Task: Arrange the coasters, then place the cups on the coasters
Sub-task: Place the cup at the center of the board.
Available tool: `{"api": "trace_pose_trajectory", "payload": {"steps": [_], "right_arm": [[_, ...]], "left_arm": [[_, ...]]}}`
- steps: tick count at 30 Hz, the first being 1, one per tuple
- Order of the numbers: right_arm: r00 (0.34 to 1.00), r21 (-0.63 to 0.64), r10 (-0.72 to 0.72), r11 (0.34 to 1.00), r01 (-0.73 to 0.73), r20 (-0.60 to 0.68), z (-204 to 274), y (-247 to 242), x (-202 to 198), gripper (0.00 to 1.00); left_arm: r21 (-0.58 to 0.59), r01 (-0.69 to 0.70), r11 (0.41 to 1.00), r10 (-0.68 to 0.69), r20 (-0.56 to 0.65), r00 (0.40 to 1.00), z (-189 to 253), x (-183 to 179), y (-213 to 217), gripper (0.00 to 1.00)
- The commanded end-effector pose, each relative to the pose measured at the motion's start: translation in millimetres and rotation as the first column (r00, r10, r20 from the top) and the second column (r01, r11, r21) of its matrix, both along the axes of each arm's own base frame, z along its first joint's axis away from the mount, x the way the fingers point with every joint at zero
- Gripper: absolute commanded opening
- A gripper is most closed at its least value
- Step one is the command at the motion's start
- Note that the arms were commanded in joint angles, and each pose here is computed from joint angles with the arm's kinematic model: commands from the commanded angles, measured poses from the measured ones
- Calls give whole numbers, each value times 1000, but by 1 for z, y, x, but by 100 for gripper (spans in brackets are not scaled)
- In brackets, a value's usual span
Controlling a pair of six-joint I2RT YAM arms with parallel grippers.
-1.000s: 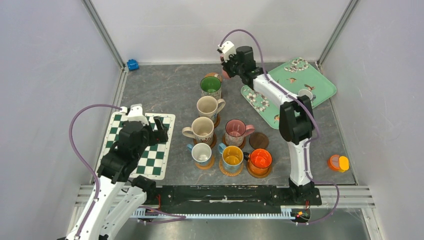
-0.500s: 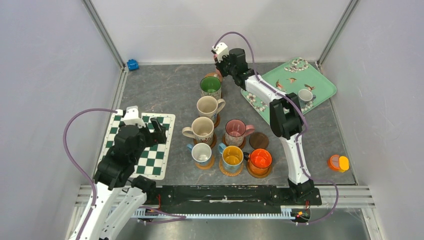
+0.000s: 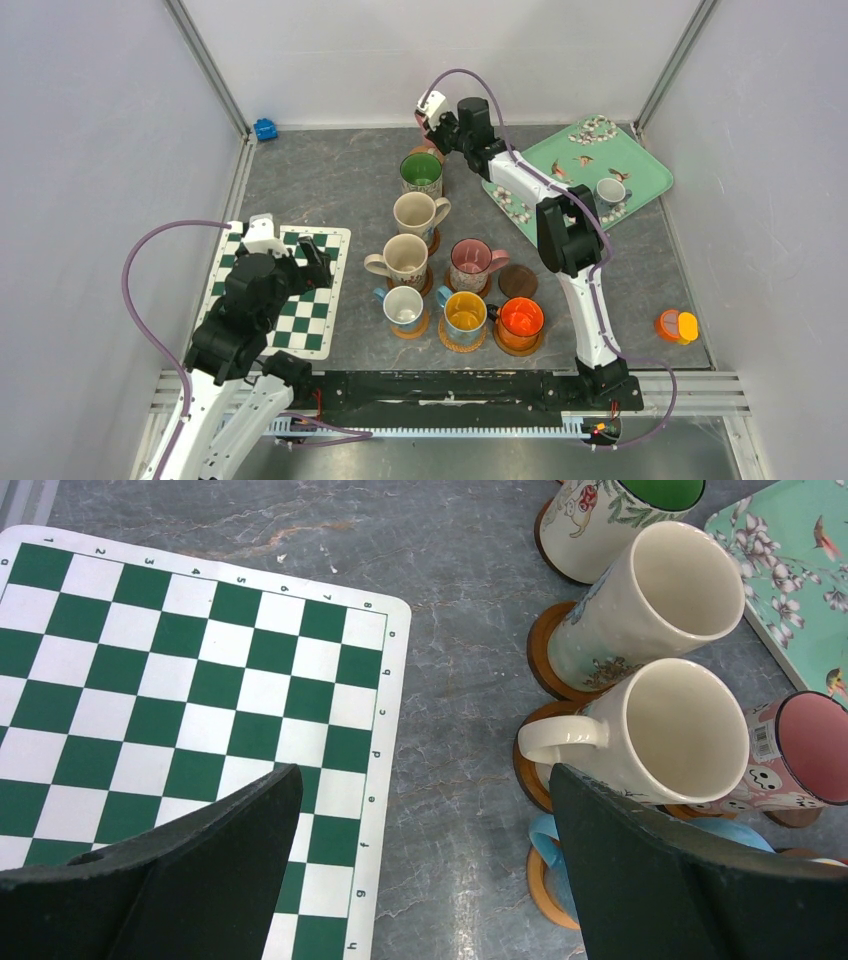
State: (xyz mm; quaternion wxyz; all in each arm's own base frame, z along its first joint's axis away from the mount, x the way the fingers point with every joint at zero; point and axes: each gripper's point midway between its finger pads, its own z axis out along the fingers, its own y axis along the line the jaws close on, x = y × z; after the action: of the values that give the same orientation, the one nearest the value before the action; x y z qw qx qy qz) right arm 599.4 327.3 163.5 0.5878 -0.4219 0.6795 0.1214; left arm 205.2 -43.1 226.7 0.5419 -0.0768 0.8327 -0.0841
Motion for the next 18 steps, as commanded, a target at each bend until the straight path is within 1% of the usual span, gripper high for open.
{"api": "trace_pose_trajectory", "payload": {"steps": [1,4,6,8,12,18], "right_arm": [[937,-23,152,988,-153,314,90,16,-1,0],[914,-7,195,978,-206,356,105,13,1,0],[906,44,217,967,-249,363,113,10,2,0],[908,86,216,961,-263,359,116,4,5,0],[917,88,218,961,-261,333,107,-1,11,0],[936,86,245,958,-274,254,80,-5,10,0]], "left_arm": [[-3,3,1000,-3,36,999,6,4,-1,100],[-9,4,1000,-3,50,999,9,2,-1,100],[-12,2,1000,-1,57,998,10,2,0,100],[-11,-1,1000,1,59,998,11,1,1,100],[-11,-7,1000,7,65,998,12,1,2,100],[-7,4,1000,-3,67,998,12,1,1,100]]}}
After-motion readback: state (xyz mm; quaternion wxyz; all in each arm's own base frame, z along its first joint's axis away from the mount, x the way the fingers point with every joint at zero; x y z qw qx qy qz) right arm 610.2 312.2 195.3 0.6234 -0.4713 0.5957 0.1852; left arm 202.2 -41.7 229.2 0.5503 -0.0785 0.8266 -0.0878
